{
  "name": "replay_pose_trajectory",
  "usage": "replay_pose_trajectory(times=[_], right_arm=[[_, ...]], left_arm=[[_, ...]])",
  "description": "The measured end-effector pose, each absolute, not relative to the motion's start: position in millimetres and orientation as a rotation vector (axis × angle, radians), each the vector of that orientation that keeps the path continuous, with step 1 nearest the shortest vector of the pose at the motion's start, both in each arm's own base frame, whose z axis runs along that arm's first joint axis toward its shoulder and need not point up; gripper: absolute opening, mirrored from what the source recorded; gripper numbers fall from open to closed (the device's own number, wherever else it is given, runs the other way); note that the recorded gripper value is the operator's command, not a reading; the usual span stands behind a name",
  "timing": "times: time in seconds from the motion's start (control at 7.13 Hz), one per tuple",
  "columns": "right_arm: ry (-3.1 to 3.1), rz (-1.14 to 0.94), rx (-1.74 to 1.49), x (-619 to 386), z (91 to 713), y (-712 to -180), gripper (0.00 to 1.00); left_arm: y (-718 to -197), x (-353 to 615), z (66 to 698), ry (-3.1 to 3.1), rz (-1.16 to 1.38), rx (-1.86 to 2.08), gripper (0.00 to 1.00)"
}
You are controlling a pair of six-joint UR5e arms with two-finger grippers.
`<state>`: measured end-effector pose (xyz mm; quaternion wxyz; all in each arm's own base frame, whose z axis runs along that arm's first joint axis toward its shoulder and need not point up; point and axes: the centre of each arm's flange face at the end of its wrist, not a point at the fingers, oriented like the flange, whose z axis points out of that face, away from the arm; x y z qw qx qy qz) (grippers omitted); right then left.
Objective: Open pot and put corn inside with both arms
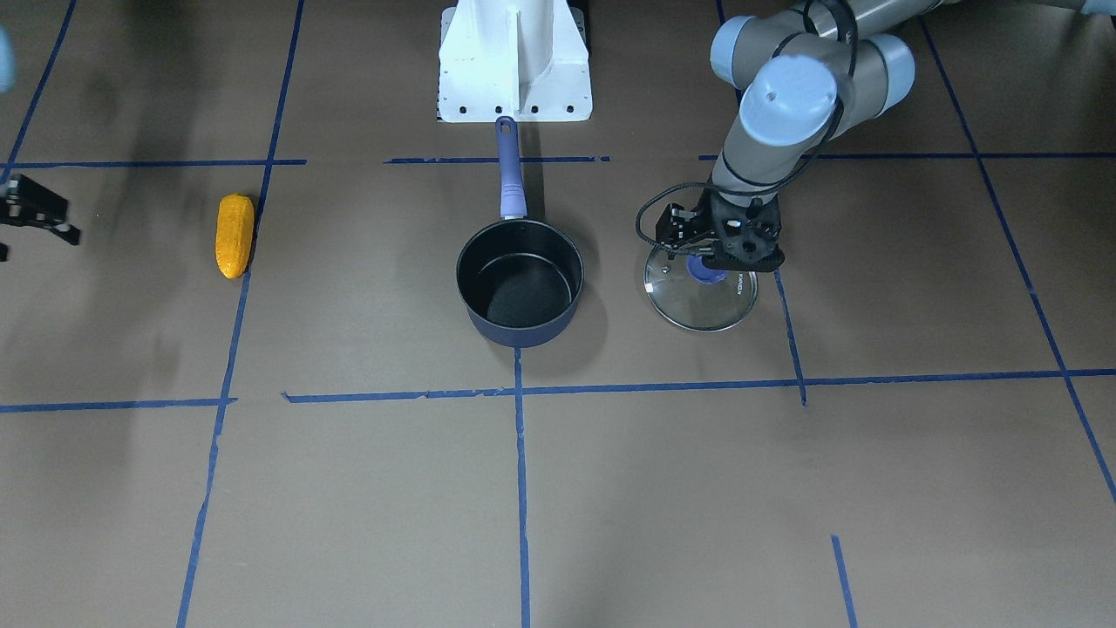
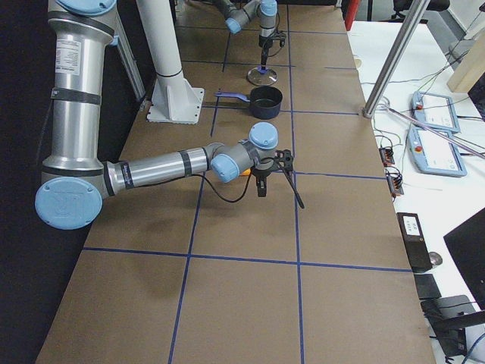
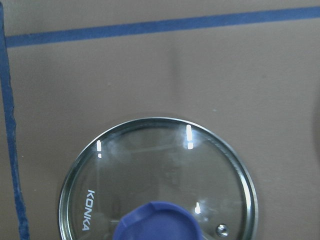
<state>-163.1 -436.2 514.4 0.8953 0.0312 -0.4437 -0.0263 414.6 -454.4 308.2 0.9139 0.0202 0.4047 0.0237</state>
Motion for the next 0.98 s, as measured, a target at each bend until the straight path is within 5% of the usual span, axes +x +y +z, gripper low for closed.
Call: replay_pose_trajectory(times=[0.7, 0.98], right_arm=[[-0.876, 0.100, 0.014, -302, 487, -365, 0.98], [-0.854, 0.098, -0.007, -324, 492, -349, 0.81]], left_arm=[[-441, 379, 300, 0.862, 0.001, 0.057, 1.00], [-440, 378, 299, 0.864, -0.017, 0.052, 1.00]])
